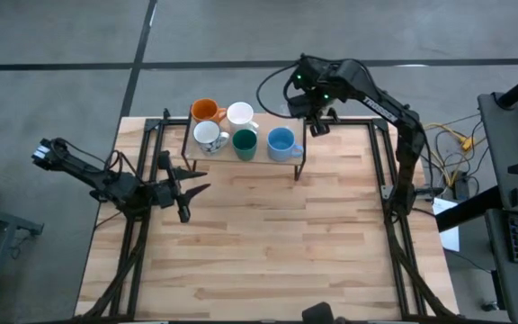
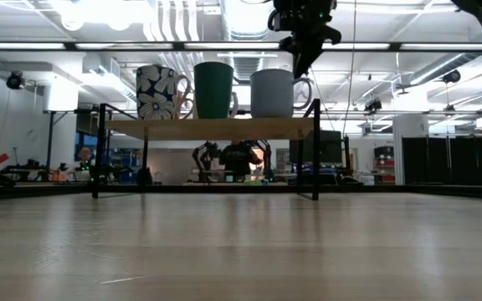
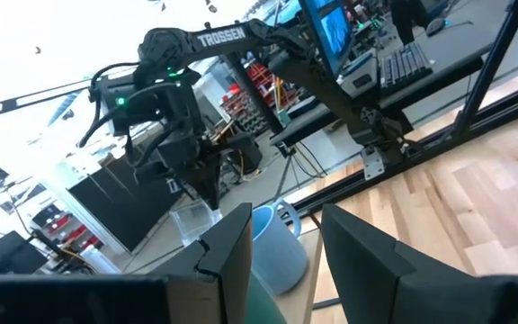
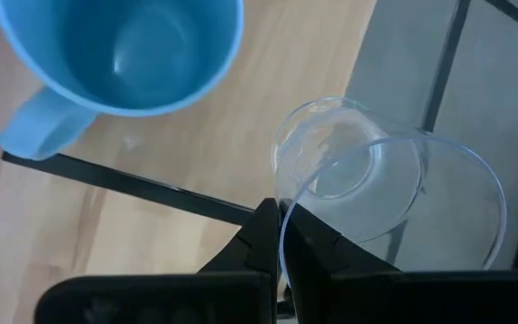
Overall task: Stack small to large cups/mugs on shelf
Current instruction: Put the transparent mug on the shelf
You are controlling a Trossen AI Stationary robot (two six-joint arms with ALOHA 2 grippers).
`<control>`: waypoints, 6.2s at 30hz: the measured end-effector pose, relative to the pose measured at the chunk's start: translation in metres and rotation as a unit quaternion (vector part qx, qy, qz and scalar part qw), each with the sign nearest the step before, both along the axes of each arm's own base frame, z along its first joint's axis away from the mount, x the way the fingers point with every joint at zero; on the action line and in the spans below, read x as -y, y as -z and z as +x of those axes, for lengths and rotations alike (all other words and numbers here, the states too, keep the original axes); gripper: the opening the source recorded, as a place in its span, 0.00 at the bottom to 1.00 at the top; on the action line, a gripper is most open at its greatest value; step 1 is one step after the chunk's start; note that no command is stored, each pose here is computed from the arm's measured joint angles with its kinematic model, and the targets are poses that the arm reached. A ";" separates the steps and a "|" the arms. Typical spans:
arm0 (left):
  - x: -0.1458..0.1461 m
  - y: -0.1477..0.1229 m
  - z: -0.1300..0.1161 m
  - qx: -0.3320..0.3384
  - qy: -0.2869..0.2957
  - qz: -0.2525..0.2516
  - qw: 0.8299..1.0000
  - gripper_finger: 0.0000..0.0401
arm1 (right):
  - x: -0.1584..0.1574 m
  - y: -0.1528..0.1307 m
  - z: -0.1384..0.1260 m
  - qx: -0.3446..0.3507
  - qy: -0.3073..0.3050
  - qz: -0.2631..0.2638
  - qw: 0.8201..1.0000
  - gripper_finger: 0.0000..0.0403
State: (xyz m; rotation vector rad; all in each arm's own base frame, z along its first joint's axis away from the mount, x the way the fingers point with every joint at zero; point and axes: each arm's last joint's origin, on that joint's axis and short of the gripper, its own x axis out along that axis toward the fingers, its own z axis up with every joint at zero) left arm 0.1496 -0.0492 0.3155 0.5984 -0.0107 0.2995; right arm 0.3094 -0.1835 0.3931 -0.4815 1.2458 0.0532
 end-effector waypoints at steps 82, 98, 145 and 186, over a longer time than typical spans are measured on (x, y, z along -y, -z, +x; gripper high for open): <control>-0.001 0.000 -0.002 -0.002 -0.002 0.008 1.000 0.30 | 0.008 0.034 0.017 -0.017 0.006 0.062 0.998 0.02; -0.001 0.000 -0.002 -0.002 -0.002 0.008 1.000 0.30 | 0.008 0.034 0.017 -0.010 0.023 0.065 0.998 0.12; -0.001 0.000 -0.002 -0.003 -0.002 0.011 1.000 0.30 | 0.002 0.028 0.034 0.054 -0.003 0.043 0.998 0.13; -0.001 0.000 -0.002 -0.005 -0.003 0.020 1.000 0.30 | 0.036 0.044 0.014 0.026 0.126 0.042 0.991 0.02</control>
